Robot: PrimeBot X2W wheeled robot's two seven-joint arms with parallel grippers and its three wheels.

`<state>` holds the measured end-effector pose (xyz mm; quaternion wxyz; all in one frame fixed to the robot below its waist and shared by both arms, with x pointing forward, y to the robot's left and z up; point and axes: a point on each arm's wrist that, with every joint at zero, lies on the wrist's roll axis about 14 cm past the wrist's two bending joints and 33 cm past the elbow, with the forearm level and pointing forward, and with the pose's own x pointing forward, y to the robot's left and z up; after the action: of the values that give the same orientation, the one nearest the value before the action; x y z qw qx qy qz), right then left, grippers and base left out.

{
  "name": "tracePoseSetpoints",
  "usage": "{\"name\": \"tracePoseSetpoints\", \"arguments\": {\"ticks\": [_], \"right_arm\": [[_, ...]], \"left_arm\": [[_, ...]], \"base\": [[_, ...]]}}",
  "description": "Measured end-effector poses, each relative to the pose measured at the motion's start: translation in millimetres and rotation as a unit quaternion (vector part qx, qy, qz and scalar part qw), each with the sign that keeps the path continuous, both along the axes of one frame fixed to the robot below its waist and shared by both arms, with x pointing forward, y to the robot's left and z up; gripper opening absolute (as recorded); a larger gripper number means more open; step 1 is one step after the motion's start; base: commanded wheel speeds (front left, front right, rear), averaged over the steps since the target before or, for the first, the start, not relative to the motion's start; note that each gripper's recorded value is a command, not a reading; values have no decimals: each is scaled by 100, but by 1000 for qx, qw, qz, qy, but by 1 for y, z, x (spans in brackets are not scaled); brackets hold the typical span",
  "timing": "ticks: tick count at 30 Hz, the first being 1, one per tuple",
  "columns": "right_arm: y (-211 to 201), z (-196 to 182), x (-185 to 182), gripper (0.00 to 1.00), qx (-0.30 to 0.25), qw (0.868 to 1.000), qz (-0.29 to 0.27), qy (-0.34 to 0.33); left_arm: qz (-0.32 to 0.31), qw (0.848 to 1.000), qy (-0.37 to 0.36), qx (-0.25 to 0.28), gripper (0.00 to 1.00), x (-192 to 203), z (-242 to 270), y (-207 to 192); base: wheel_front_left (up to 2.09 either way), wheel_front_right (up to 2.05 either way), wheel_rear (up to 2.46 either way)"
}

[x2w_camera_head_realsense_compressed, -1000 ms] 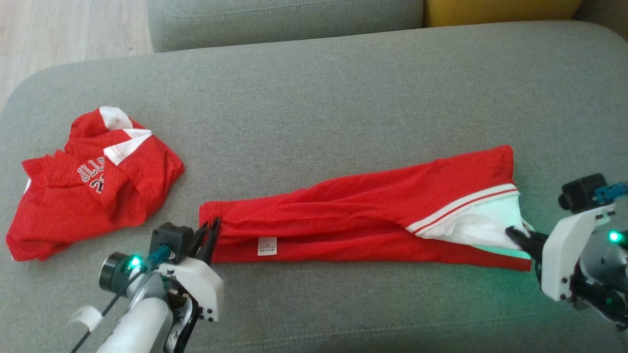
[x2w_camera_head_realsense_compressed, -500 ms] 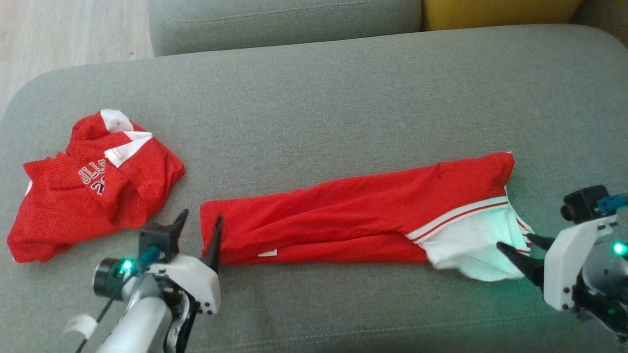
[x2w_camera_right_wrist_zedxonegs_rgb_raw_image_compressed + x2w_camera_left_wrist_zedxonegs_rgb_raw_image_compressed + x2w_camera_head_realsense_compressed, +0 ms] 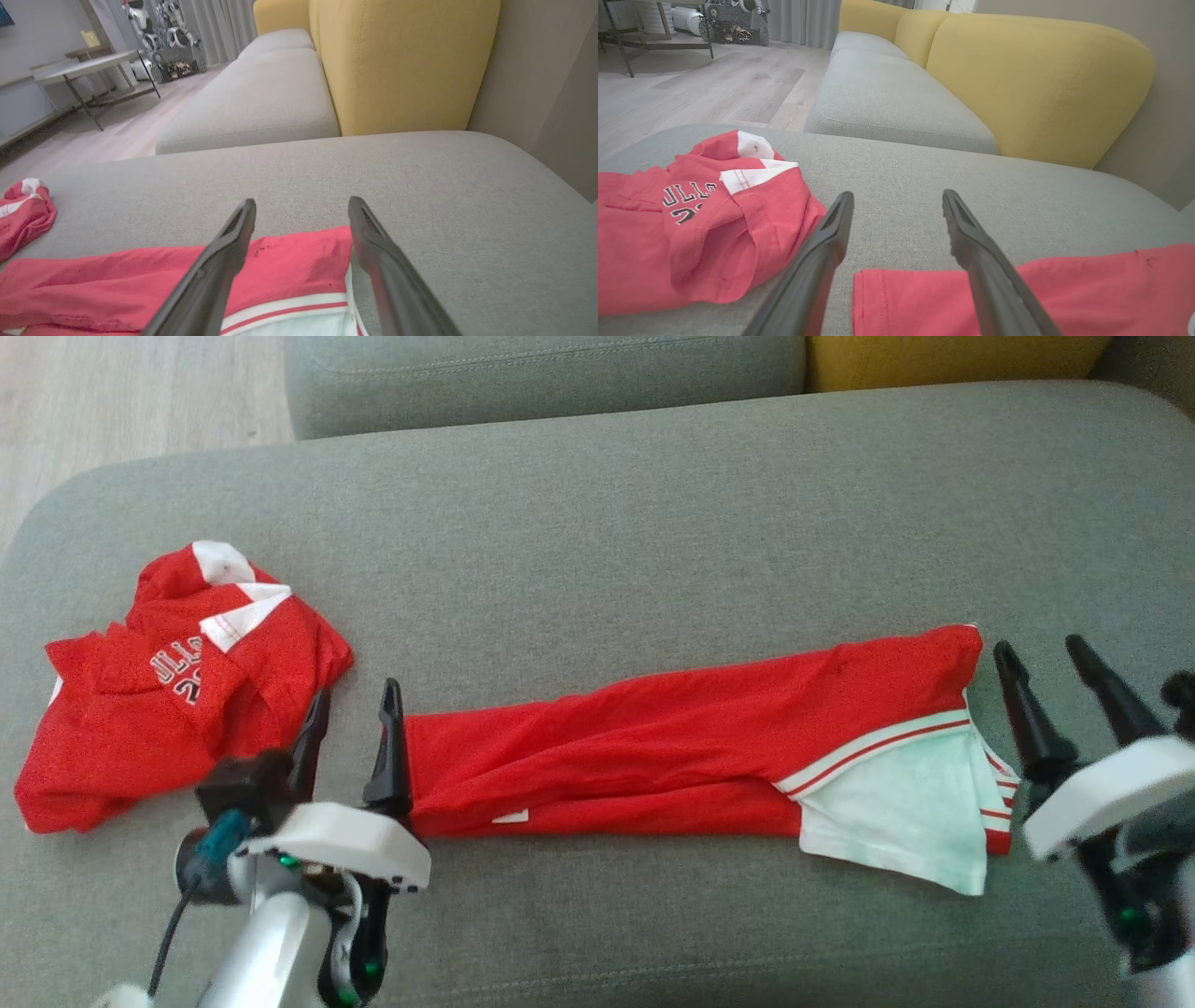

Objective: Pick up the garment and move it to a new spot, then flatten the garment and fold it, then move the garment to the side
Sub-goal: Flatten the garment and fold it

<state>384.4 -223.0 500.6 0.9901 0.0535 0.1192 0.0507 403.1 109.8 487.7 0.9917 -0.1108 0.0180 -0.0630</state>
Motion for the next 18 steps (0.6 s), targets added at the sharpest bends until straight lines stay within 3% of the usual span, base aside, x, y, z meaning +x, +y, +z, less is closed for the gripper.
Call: {"name": "tracePoseSetpoints", "arguments": {"ticks": [8, 18], "right_arm": [[5, -22, -6, 100, 11, 999, -32, -20], [-5, -70, 1, 100, 28, 996, -65, 59]], "left_arm": [[9, 1000, 10, -13, 100, -12, -10, -2], [5, 1000, 13, 0, 100, -7, -18, 1]], "base": [[0, 0, 0], [0, 0, 0]]}}
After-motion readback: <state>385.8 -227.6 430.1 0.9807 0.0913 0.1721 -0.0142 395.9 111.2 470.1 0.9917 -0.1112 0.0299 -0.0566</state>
